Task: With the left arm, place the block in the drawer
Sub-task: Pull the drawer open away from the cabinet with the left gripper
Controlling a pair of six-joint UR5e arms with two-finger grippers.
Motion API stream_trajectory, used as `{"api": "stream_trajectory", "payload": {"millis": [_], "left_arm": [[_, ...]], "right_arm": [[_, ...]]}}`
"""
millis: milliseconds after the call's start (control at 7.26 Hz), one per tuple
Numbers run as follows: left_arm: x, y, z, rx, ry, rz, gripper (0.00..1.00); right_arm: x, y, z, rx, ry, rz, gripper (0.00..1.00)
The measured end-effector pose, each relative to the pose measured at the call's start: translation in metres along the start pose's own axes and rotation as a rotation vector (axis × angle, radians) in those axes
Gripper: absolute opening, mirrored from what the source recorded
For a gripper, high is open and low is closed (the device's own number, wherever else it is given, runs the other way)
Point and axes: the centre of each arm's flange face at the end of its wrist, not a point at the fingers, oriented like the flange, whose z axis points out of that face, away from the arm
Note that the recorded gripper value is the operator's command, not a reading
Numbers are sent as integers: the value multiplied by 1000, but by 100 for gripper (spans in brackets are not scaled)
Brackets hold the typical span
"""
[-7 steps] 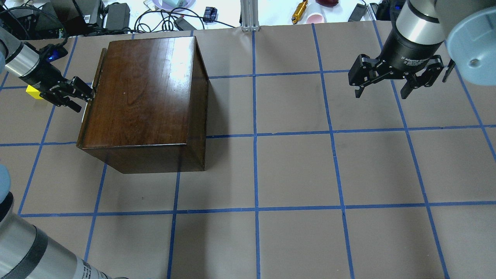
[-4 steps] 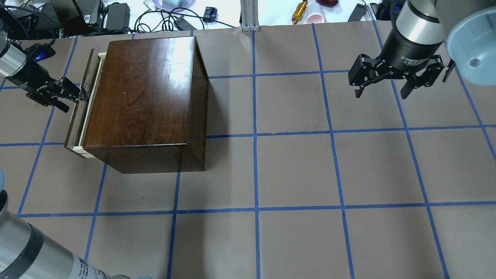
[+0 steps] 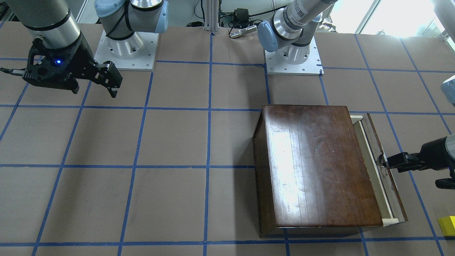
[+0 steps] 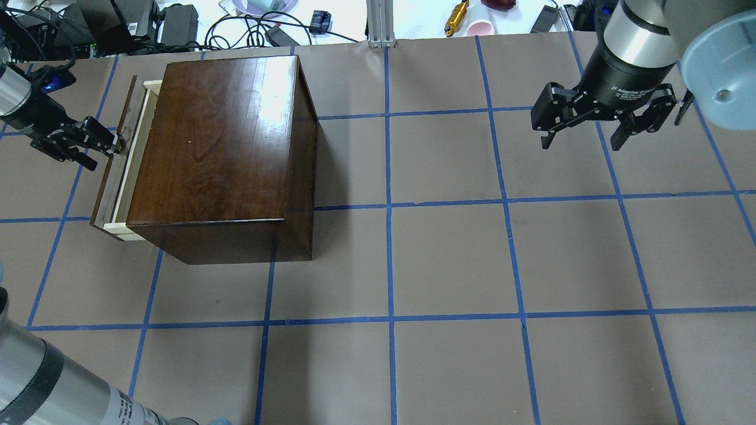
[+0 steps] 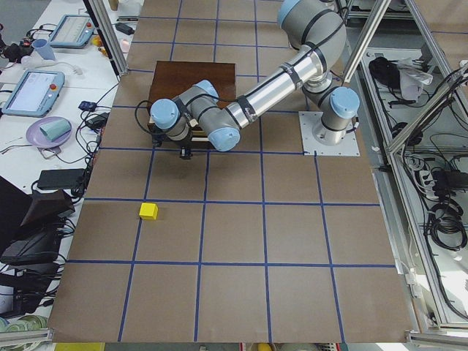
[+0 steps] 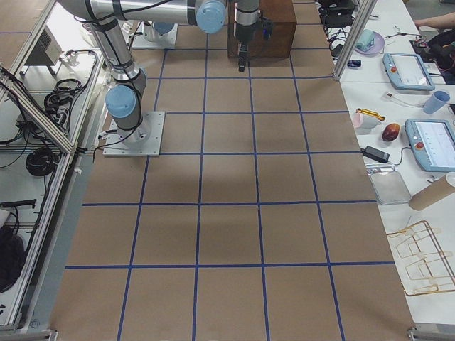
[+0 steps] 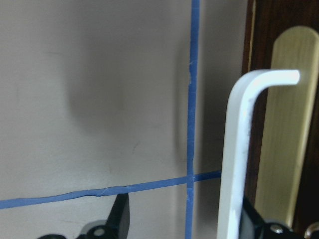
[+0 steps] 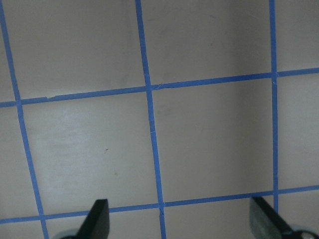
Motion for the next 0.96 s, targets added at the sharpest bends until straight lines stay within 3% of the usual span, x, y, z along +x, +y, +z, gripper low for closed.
{"api": "stream_trajectory", "payload": {"millis": [964], "left_arm": [[-20,-1,-19,10,-62,43,75]], "right_arm": [[0,0,0,0,0,0,100]]}}
